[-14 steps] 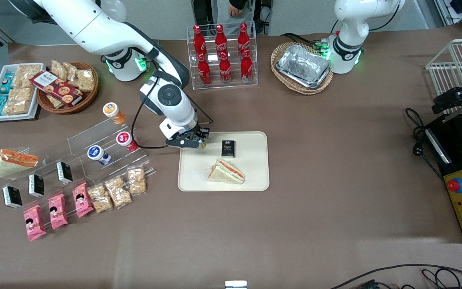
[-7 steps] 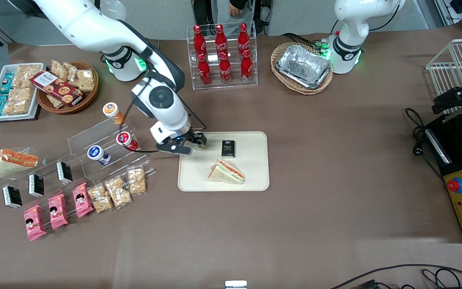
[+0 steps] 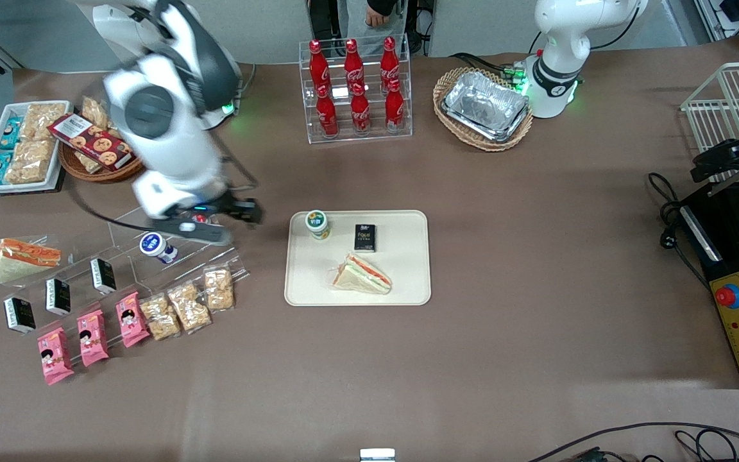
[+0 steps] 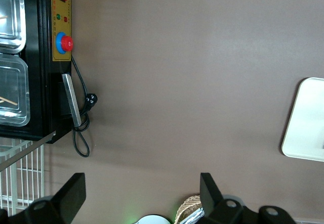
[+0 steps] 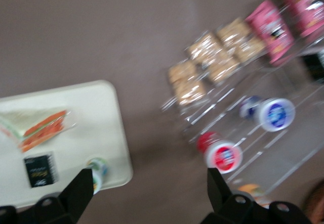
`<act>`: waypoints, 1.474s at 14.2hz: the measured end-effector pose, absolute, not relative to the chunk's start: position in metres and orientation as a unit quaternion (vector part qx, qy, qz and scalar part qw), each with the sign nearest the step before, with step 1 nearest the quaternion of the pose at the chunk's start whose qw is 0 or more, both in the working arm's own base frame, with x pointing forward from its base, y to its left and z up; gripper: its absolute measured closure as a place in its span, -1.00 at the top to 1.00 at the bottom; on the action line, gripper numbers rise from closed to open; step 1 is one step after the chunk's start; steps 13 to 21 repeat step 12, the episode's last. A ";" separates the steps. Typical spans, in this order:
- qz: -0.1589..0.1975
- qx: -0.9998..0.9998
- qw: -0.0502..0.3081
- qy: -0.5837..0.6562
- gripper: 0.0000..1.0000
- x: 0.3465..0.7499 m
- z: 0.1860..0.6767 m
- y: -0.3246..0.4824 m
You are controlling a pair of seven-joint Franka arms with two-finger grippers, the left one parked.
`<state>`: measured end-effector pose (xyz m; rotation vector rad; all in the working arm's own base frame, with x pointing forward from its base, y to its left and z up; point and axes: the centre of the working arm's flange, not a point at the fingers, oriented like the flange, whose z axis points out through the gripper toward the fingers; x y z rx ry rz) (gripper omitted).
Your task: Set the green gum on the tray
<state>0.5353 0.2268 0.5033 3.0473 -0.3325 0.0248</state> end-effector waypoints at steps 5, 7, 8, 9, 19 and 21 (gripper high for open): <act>0.022 0.997 0.025 -0.074 1.00 0.547 0.577 0.029; 0.029 0.998 0.019 -0.058 1.00 0.541 0.589 -0.037; 0.030 0.998 0.017 -0.053 1.00 0.539 0.591 -0.057; 0.030 0.998 0.016 -0.050 1.00 0.538 0.591 -0.069; 0.029 0.999 0.016 -0.039 1.00 0.540 0.590 -0.064; 0.029 0.999 0.016 -0.039 1.00 0.540 0.590 -0.064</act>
